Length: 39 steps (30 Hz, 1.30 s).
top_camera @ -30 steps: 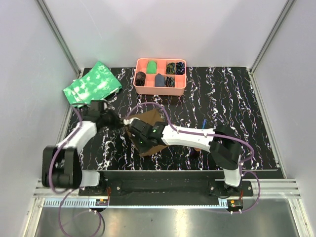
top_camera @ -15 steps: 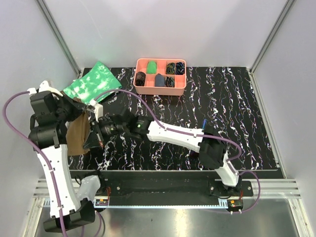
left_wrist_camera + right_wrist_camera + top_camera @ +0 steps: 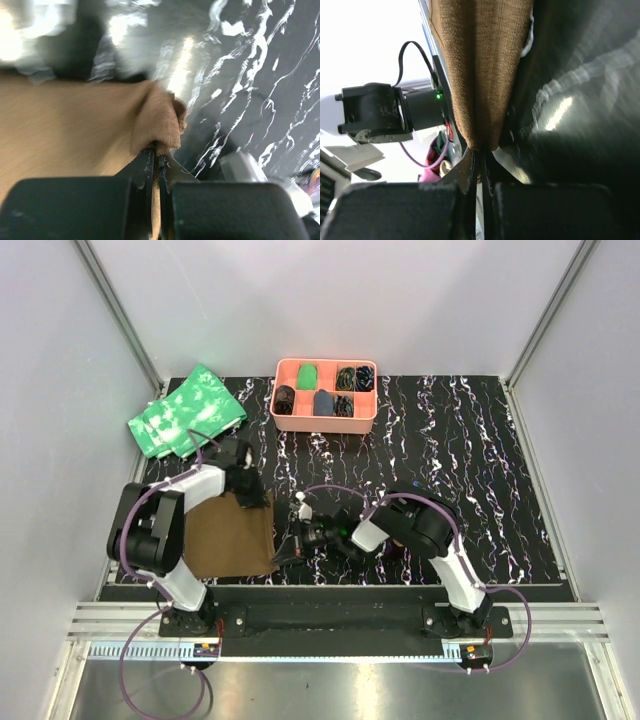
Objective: Fold the napkin into a case and place the utensils inside
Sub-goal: Turn over the upper triangle folded napkin at the center of the board, then move the lower triangle-folded napkin to the center of the board.
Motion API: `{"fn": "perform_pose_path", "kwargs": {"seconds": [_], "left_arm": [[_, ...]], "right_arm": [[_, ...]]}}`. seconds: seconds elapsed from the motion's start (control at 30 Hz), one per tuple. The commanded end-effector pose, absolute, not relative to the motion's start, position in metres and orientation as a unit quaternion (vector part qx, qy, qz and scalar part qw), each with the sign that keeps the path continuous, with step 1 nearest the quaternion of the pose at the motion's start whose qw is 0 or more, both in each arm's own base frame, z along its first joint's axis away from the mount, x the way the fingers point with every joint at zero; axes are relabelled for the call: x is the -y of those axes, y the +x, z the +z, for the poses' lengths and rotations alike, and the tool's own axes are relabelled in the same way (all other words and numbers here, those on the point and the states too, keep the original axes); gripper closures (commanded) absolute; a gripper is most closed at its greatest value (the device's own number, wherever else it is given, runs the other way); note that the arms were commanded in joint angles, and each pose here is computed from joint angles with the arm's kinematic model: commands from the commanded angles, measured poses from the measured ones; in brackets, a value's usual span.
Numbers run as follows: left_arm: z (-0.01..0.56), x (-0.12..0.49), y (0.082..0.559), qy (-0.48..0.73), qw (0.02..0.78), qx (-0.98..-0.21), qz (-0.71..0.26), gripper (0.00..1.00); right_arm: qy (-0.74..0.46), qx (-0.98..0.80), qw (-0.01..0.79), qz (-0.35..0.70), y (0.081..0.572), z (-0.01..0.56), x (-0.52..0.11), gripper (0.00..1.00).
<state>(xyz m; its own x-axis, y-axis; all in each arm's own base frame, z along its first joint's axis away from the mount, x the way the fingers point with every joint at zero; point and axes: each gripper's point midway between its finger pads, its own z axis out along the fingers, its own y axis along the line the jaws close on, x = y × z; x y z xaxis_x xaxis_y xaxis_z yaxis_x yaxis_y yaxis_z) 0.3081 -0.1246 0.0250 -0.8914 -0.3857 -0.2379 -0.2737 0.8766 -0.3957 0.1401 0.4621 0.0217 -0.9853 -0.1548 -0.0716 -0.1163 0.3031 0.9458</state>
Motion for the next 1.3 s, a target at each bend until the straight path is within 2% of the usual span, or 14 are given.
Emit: {"fn": "perform_pose_path", "kwargs": {"seconds": [0.0,0.27,0.37,0.5,0.53,0.6,0.63,0.67,0.7,0.73,0.83,1.1,1.2,1.27], "left_arm": [[0.087,0.166,0.408,-0.167,0.342,-0.896,-0.229,1.0],[0.067,0.219,0.395,-0.168,0.299,-0.914,-0.215,0.99],[0.07,0.231,0.398,-0.169,0.304,-0.912,-0.218,0.87],[0.089,0.258,0.399,-0.144,0.298,-0.907,-0.26,0.56],[0.103,0.263,0.399,-0.136,0.305,-0.902,-0.273,0.48],[0.123,0.27,0.393,-0.115,0.308,-0.897,-0.294,0.43],[0.145,0.269,0.389,-0.105,0.321,-0.889,-0.308,0.4],[0.154,0.267,0.385,-0.094,0.328,-0.888,-0.308,0.3],[0.164,0.265,0.381,-0.086,0.333,-0.886,-0.309,0.27],[0.179,0.258,0.372,-0.078,0.34,-0.885,-0.309,0.26],[0.192,0.245,0.347,-0.056,0.348,-0.884,-0.307,0.27],[0.154,0.222,0.273,-0.074,0.308,-0.887,-0.335,0.5],[0.134,0.225,0.25,-0.066,0.297,-0.89,-0.339,0.49],[0.119,0.232,0.236,-0.056,0.279,-0.897,-0.339,0.41]], "right_arm": [[0.136,0.787,0.042,-0.6,0.102,0.029,-0.429,1.0],[0.098,0.835,0.033,-0.54,0.093,-0.002,-0.384,1.0],[0.083,0.859,0.016,-0.505,0.098,-0.011,-0.364,1.0],[0.068,0.893,-0.009,-0.445,0.114,-0.016,-0.333,0.86],[0.061,0.914,-0.012,-0.401,0.117,-0.027,-0.314,0.75],[0.062,0.919,-0.042,-0.387,0.129,-0.012,-0.304,0.58],[0.06,0.931,-0.048,-0.356,0.132,-0.015,-0.291,0.44],[0.067,0.93,-0.073,-0.354,0.139,0.0,-0.29,0.39],[0.07,0.935,-0.082,-0.338,0.142,0.002,-0.285,0.36],[0.079,0.943,-0.088,-0.311,0.146,0.005,-0.279,0.29],[0.085,0.943,-0.123,-0.299,0.17,0.021,-0.278,0.25],[0.103,0.926,-0.175,-0.319,0.256,0.052,-0.314,0.23],[0.101,0.923,-0.176,-0.326,0.289,0.054,-0.325,0.23],[0.099,0.921,-0.17,-0.336,0.306,0.054,-0.334,0.24]]}}
